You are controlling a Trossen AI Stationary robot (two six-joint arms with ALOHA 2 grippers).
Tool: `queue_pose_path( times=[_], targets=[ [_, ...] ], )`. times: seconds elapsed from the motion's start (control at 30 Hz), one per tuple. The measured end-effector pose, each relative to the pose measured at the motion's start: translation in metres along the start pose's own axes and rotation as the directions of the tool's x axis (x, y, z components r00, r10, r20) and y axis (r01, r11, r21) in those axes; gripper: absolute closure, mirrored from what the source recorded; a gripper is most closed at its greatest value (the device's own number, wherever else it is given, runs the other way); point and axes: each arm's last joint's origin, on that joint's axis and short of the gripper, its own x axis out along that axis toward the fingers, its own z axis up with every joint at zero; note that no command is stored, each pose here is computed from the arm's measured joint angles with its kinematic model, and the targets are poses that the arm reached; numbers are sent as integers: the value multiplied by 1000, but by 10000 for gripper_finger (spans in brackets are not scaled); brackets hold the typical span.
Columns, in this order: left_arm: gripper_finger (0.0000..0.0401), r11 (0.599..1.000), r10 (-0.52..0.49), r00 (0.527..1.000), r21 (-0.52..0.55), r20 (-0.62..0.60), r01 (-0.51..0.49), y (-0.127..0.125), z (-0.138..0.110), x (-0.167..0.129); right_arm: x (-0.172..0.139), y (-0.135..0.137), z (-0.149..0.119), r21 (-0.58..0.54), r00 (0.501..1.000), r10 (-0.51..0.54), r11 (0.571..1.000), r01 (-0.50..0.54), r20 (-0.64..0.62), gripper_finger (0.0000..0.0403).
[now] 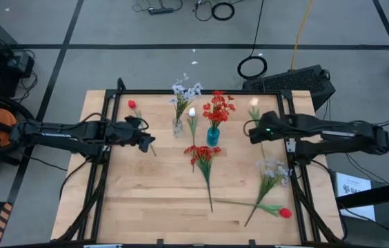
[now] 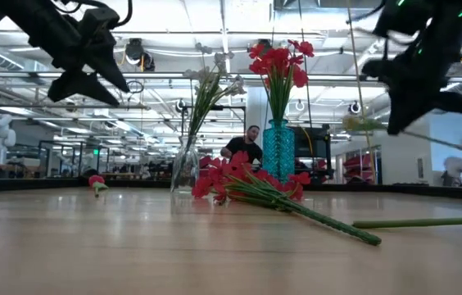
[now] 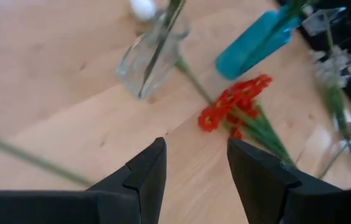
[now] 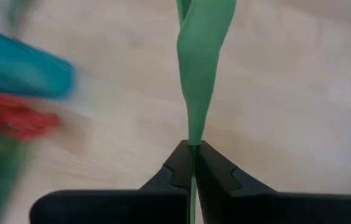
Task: Sort flowers into vase by color
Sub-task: Put the yellow tulip into the transparent vase
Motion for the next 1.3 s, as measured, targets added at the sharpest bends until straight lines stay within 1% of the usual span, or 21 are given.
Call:
queue_pose_path(
  times=[0.07, 0.13, 0.2, 0.27, 0.33, 0.4, 0.5, 0.57, 0.63, 0.7, 0.73, 0.77, 0.9, 1.07, 1.13, 1.17, 1.23, 1.3],
  targets=[
    [226, 1000, -19, 999, 21, 38, 19, -3, 3, 0, -13, -3, -1, 24, 995, 56, 998, -58, 85, 401],
    [226, 999, -34, 996, 15, 78, 33, -5, 6, 0, -24, -4, 0, 30, 979, 118, 992, -125, 166, 402],
    [226, 999, -40, 993, 6, 112, 39, -6, 9, 0, -34, -3, 2, 14, 948, 202, 977, -212, 248, 402],
    [226, 999, -52, 989, 4, 138, 52, -7, 11, 0, -44, 1, 4, -16, 900, 289, 954, -300, 325, 402],
    [226, 997, -66, 985, 40, 159, 60, -8, 14, -1, -53, 8, 7, -65, 839, 367, 925, -373, 403, 402],
    [226, 994, -88, 979, 74, 182, 75, -11, 17, -1, -62, 16, 10, -131, 767, 443, 891, -435, 464, 402],
    [226, 989, -122, 967, 103, 223, 101, -14, 21, -2, -75, 31, 14, -266, 642, 567, 818, -510, 516, 402],
    [226, 984, -154, 957, 129, 244, 126, -16, 24, -3, -83, 41, 15, -341, 555, 635, 766, -545, 537, 403],
    [226, 977, -183, 947, 153, 265, 146, -19, 26, -4, -89, 51, 15, -408, 479, 689, 716, -566, 544, 403],
    [226, 972, -208, 935, 171, 286, 164, -21, 29, -5, -92, 60, 14, -464, 418, 736, 667, -583, 533, 403],
    [226, 969, -219, 930, 177, 297, 171, -22, 30, -6, -93, 65, 13, -486, 398, 753, 648, -586, 525, 403],
    [226, 966, -229, 924, 187, 307, 178, -23, 31, -6, -94, 69, 13, -509, 392, 767, 634, -582, 507, 403],
    [226, 950, -279, 899, 234, 338, 207, -27, 35, -9, -94, 95, 12, -595, 411, 801, 598, -537, 435, 403],
    [226, 911, -373, 855, 316, 359, 265, -34, 39, -13, -95, 141, 17, -722, 423, 846, 511, -467, 325, 403],
    [226, 890, -414, 832, 356, 370, 284, -37, 42, -15, -93, 161, 20, -763, 442, 849, 484, -430, 289, 403],
    [226, 880, -433, 818, 373, 379, 293, -38, 43, -17, -91, 170, 22, -781, 461, 843, 477, -403, 277, 403],
    [226, 867, -460, 790, 399, 405, 300, -40, 46, -19, -86, 188, 26, -808, 504, 823, 472, -352, 262, 402],
    [226, 855, -480, 765, 424, 430, 298, -42, 48, -22, -83, 205, 30, -825, 532, 808, 468, -316, 255, 402]
  ],
)
